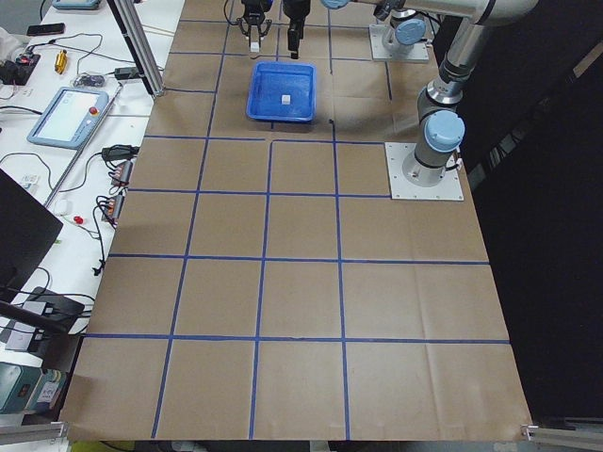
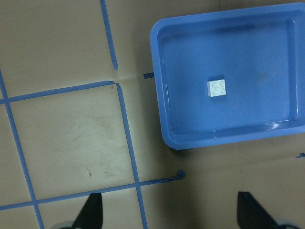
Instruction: Assemble white blocks and place on blue tray
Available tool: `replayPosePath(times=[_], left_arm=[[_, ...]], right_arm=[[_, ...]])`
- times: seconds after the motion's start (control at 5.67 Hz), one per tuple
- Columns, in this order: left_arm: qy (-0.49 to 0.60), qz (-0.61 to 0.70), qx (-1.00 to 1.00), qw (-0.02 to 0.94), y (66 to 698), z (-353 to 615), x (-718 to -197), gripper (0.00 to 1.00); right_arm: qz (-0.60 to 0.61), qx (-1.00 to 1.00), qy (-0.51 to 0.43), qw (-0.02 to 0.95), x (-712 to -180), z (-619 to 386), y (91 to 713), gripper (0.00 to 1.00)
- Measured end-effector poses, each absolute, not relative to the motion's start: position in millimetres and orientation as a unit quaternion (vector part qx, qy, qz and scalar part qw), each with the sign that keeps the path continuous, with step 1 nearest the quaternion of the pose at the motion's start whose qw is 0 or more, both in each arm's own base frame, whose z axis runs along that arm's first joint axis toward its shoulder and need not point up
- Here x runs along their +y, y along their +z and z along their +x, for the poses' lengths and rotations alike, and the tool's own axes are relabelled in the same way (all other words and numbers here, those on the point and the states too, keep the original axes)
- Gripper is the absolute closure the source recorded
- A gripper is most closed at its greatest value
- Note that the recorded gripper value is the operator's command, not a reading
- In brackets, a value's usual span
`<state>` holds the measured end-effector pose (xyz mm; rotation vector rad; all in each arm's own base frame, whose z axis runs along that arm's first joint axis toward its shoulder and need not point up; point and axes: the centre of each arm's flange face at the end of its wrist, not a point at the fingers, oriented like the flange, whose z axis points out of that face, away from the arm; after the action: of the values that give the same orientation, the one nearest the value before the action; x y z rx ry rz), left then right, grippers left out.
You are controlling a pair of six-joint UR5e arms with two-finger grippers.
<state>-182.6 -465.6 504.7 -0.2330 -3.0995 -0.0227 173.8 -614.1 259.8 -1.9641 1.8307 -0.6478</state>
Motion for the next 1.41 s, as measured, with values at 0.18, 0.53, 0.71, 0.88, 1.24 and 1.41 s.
replayPosePath(times=[0.18, 0.53, 0.71, 0.88, 1.24, 1.41], left_arm=[[-0.004, -0.075, -0.997, 0.017, 508, -183, -466, 0.00], [-0.005, -0.076, -0.997, 0.019, 505, -182, -466, 0.00], [-0.005, -0.075, -0.997, 0.021, 504, -182, -467, 0.00], [-0.005, -0.075, -0.997, 0.021, 504, -182, -467, 0.00], [-0.003, -0.075, -0.997, 0.021, 506, -182, -467, 0.00], [-0.002, -0.074, -0.997, 0.020, 506, -181, -467, 0.00]], right_arm=[[-0.691, 0.658, -0.237, 0.184, -594, 207, 247, 0.85], [-0.662, 0.681, -0.261, 0.173, -551, 243, 214, 0.84], [-0.654, 0.687, -0.264, 0.174, -529, 247, 197, 0.84], [-0.653, 0.688, -0.263, 0.176, -510, 248, 182, 0.84], [-0.660, 0.681, -0.264, 0.177, -485, 257, 168, 0.84], [-0.662, 0.679, -0.263, 0.178, -481, 259, 166, 0.84]])
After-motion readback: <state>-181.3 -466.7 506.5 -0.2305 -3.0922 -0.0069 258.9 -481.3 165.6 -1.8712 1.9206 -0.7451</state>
